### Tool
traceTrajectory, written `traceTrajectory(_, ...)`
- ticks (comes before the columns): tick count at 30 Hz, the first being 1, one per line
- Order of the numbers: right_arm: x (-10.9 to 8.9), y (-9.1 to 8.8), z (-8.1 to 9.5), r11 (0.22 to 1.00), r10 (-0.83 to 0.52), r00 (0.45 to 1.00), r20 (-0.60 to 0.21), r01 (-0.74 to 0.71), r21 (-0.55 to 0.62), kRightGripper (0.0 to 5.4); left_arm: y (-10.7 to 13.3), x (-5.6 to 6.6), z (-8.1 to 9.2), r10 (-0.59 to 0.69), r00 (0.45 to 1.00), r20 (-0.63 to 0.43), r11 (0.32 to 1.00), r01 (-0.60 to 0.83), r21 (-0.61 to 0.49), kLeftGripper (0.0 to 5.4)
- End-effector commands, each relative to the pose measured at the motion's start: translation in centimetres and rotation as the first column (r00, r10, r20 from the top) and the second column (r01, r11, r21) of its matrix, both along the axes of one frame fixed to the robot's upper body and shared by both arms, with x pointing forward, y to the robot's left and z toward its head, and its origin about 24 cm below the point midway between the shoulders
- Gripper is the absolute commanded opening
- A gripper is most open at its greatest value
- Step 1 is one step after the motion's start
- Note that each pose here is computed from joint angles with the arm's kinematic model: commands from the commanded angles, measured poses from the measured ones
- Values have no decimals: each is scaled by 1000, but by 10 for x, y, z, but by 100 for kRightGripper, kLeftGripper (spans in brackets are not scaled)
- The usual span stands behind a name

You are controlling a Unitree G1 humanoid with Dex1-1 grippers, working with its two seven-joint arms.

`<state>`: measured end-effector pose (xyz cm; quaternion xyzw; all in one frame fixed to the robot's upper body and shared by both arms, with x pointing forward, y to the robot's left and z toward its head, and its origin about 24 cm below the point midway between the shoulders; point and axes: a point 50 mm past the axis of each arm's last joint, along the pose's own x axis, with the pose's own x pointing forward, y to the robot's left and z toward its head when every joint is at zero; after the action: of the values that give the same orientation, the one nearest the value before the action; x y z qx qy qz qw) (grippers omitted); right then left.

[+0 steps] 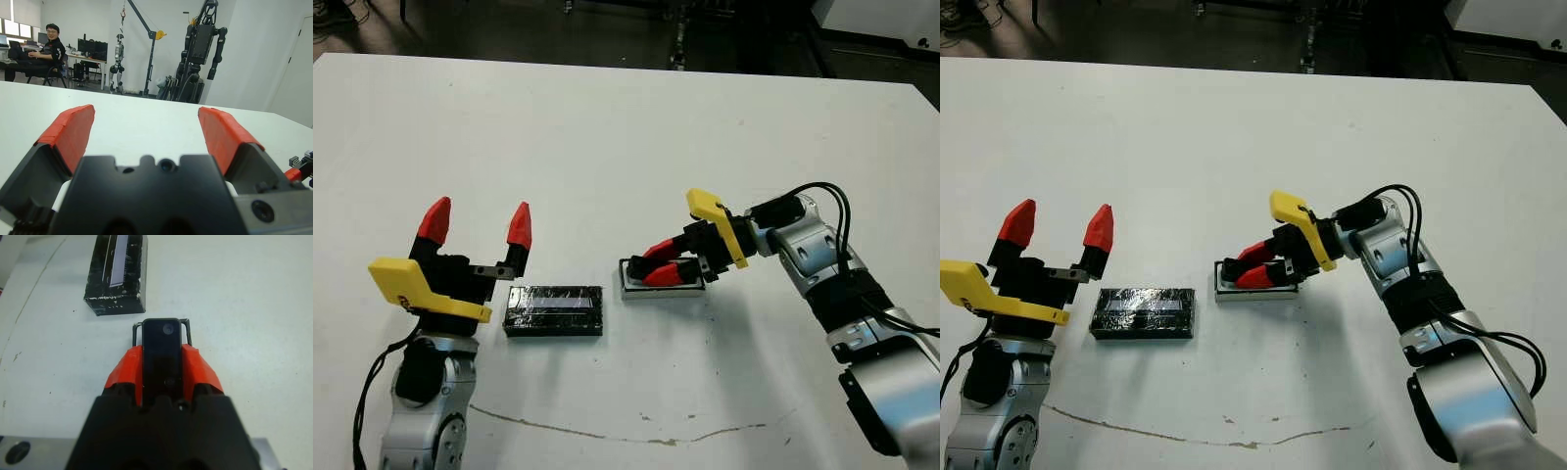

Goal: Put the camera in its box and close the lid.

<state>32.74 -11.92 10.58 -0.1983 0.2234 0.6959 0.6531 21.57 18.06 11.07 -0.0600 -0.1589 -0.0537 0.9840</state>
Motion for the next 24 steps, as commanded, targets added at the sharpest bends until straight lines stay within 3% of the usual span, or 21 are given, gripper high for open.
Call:
traceTrajectory(1, -1, -17, -8, 993, -61, 998, -16, 59, -103, 235, 1, -2, -3, -1, 1000, -23, 1000, 2, 11, 540)
traceTrajectory(8, 0, -18, -7, 993, -89, 995, -34, 86, -85, 334, 1, -2, -4, 0, 1000, -21, 1000, 1, 13, 540)
traceTrajectory(24, 0, -22, 12, 996, -84, 996, 43, 85, -21, 538, 0, -2, -4, -5, 1000, -21, 1000, 5, 10, 540)
